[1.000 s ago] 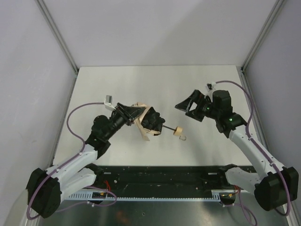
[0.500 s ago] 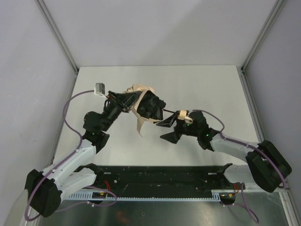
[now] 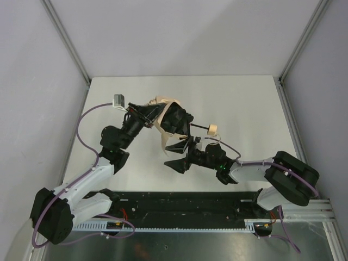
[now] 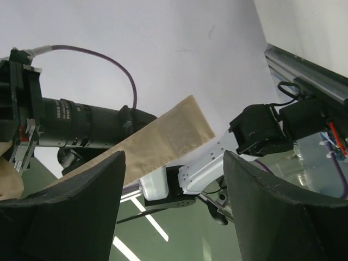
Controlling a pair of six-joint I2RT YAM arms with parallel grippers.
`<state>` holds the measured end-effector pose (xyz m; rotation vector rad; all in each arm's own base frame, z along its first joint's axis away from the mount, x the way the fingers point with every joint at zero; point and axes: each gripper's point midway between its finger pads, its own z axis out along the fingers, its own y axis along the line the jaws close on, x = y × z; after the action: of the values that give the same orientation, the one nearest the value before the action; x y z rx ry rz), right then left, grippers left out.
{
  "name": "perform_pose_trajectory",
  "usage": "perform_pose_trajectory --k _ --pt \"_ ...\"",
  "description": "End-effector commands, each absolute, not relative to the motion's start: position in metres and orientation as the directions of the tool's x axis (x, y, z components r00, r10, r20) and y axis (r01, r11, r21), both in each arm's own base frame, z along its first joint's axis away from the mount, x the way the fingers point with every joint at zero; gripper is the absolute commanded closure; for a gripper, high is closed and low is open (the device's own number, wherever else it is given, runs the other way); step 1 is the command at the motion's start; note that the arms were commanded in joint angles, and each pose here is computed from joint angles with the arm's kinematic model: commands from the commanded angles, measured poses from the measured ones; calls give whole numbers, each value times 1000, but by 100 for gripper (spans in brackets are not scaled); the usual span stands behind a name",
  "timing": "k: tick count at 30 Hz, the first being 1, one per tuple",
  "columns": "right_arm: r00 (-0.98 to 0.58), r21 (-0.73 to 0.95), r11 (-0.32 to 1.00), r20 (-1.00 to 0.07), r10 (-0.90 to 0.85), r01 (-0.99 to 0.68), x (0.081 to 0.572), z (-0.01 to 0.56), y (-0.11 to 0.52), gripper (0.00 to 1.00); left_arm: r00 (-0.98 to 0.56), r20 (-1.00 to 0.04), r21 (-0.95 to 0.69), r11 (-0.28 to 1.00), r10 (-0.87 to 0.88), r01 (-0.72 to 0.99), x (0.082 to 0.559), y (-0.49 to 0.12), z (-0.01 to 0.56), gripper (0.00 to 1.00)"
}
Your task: Put away the umbrella
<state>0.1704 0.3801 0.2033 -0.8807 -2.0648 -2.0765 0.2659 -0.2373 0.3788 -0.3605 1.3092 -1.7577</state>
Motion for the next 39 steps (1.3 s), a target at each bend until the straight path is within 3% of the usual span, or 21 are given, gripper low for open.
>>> perform_pose_trajectory --k 1,7,12,13,14,15,17,19,26,30,34,39 --pt "-720 778 -285 627 298 560 187 240 381 26 -532 -230 -805 -148 -815 575 252 -227 429 100" --pt "-696 768 -317 639 327 556 198 239 381 30 -547 -216 -806 -168 -809 567 249 -229 429 100" --pt "-697 763 -346 642 319 545 206 241 385 44 -564 -204 -810 -185 -800 556 245 -231 427 100" --pt "-701 769 -348 636 323 537 208 240 386 48 -569 -199 -812 -191 -798 552 243 -231 426 100" --pt "-710 778 -356 623 327 518 211 241 386 59 -575 -196 -814 -195 -794 548 242 -232 425 100" --pt "-727 792 -367 601 331 488 215 242 384 76 -583 -191 -817 -201 -790 541 240 -232 423 100" --pt "-777 836 -376 526 345 399 224 244 378 94 -597 -179 -825 -211 -782 524 236 -232 417 100" --pt "-834 892 -379 395 385 247 235 248 365 99 -621 -163 -848 -213 -767 486 232 -231 405 100" --pt "-841 933 -239 -107 531 -269 260 256 310 100 -716 -149 -970 -38 -682 239 223 -241 321 100" --pt "-791 855 -199 -322 521 -479 249 286 299 100 -760 -145 -984 174 -633 43 221 -244 260 100" --pt "-712 778 -125 -481 512 -616 238 311 293 100 -750 -145 -945 315 -646 -89 222 -234 217 100" --pt "-648 690 -113 -593 478 -715 212 338 298 100 -745 -121 -899 391 -656 -198 223 -229 181 100"
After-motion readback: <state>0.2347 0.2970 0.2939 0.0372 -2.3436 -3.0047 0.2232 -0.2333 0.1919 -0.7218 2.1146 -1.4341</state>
